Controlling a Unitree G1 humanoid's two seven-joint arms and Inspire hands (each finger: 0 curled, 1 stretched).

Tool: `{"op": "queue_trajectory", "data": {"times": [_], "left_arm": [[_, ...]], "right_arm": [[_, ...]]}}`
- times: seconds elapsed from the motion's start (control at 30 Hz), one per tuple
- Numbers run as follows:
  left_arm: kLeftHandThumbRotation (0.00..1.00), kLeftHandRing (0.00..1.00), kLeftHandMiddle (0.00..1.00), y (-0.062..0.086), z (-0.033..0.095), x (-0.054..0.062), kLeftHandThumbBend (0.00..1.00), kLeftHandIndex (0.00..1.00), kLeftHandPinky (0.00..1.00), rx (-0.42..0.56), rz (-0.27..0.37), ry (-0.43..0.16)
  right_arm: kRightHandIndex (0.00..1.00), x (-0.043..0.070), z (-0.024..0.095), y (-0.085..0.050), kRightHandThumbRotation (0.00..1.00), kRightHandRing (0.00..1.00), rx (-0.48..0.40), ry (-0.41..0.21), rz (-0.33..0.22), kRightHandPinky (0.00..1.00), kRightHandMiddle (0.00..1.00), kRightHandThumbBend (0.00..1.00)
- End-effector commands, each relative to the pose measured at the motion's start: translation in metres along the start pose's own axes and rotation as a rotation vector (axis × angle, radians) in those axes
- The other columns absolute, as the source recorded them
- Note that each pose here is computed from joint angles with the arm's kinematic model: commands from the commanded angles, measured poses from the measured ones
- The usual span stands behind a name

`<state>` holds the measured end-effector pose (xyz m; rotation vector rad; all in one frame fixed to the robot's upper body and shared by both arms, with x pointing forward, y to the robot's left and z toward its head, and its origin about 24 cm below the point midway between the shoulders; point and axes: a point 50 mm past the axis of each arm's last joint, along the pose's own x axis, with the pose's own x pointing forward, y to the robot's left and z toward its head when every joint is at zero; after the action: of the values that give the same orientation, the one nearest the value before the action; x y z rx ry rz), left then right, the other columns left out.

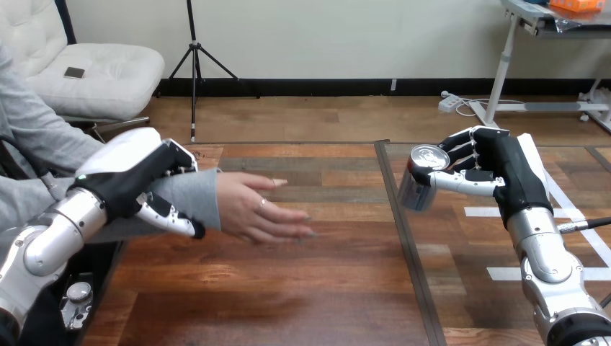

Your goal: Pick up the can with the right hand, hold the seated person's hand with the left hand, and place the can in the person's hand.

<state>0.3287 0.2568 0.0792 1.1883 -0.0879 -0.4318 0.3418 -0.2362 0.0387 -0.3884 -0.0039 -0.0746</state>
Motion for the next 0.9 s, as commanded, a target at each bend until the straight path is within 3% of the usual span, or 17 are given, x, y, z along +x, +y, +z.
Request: {"op": "queue_trajectory", "data": {"times": [0.0,0.87], "left_arm": [[0.00,0.24,0.32,0.030,0.023,0.012,0.77,0.34,0.18,-0.009,0.121,-0.103],[0.00,0.28,0.35,0.027,0.026,0.013,0.81,0.36,0.21,-0.009,0.086,-0.105]], "right_arm": [[0.43,0.027,0.058,-0.003,0.00,0.36,0.020,-0.206,-0.022,0.34,0.41,0.82],[0.43,0.030,0.065,0.012,0.00,0.37,0.011,-0.227,0.031,0.35,0.42,0.80]]}}
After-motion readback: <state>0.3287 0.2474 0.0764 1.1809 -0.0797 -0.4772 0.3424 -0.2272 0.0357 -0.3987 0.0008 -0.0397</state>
